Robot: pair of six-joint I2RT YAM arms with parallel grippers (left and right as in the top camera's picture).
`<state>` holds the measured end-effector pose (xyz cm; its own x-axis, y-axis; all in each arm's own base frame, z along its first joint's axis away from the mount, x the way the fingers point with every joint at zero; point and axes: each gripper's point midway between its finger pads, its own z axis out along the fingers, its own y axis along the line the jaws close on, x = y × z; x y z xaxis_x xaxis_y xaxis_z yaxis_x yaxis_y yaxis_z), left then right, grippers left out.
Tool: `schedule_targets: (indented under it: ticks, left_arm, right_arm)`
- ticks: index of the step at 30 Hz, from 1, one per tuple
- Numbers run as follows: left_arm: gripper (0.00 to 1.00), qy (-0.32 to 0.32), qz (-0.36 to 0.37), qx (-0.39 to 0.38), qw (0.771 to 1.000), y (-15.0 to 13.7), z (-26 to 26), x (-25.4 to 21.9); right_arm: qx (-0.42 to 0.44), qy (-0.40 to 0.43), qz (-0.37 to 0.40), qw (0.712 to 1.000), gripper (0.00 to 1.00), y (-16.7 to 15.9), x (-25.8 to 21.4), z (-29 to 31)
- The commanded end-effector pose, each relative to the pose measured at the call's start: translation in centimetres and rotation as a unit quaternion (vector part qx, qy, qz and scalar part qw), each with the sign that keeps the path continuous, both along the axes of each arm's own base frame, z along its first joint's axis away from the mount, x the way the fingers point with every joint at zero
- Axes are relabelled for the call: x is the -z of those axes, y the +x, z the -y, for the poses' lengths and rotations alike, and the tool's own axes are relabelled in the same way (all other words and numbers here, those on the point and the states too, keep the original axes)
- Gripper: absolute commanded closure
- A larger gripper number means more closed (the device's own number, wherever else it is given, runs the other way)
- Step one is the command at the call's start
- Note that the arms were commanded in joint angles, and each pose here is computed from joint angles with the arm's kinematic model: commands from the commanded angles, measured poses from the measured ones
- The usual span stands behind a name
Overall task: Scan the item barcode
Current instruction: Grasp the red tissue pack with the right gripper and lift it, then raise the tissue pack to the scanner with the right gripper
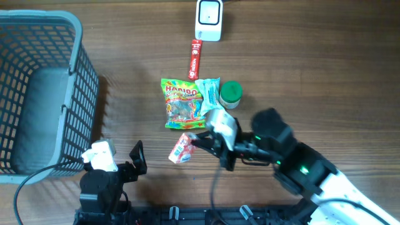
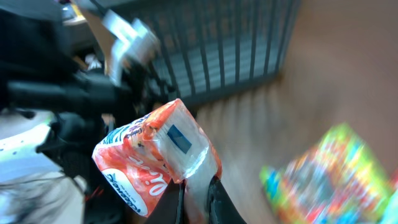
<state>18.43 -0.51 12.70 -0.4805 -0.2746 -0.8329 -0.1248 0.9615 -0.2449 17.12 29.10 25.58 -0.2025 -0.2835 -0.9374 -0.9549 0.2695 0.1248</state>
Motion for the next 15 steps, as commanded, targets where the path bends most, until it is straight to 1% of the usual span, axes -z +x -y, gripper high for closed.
schedule_targets:
  ticks: [1,2,3,4,6,7,8,9,11,12,13,15]
  left_arm:
    - [0.0,0.002,0.002,0.0,1.0,0.0,0.0,0.1]
    - [0.0,0.002,0.002,0.0,1.0,0.0,0.0,0.1]
    - [0.0,0.002,0.002,0.0,1.0,0.0,0.0,0.1]
    - [0.0,0.002,0.002,0.0,1.0,0.0,0.0,0.1]
    - [0.0,0.002,0.002,0.0,1.0,0.0,0.0,0.1]
    - [0.0,0.002,0.002,0.0,1.0,0.0,0.0,0.1]
    - [0.0,0.002,0.002,0.0,1.0,0.0,0.0,0.1]
    - [0.0,0.002,0.002,0.0,1.0,0.0,0.0,0.1]
    - [0.0,0.002,0.002,0.0,1.0,0.0,0.0,0.1]
    - [0.0,0.002,0.002,0.0,1.0,0.0,0.0,0.1]
    - [0.0,0.002,0.002,0.0,1.0,0.0,0.0,0.1]
    - [0.0,0.002,0.002,0.0,1.0,0.0,0.0,0.1]
  right_arm:
    - [-0.041,0.034,0.107,0.993,0.96,-1.7,-3.9,0.8]
    - [-0.034,0.042,0.079,0.995,0.96,-1.9,-4.0,0.9]
    - [-0.018,0.054,0.022,0.998,0.95,-1.9,-4.0,0.9]
    - [0.003,0.07,-0.05,0.996,0.96,-1.9,-4.0,0.9]
    - [0.043,0.089,-0.19,0.977,0.96,-2.0,-3.5,1.0]
    - [0.068,0.097,-0.255,0.96,0.96,-1.8,-3.0,1.0]
    - [0.11,0.096,-0.272,0.951,0.95,-0.5,-2.2,1.2]
    - [0.172,0.081,-0.289,0.938,0.95,1.1,-0.6,1.9]
    - [0.265,0.04,-0.282,0.921,0.95,3.9,2.7,3.1]
    - [0.293,0.024,-0.268,0.918,0.95,5.4,3.5,3.4]
    - [0.301,0.01,-0.251,0.92,0.95,7.1,3.5,3.1]
    - [0.296,-0.032,-0.188,0.936,0.95,12.1,1.5,1.5]
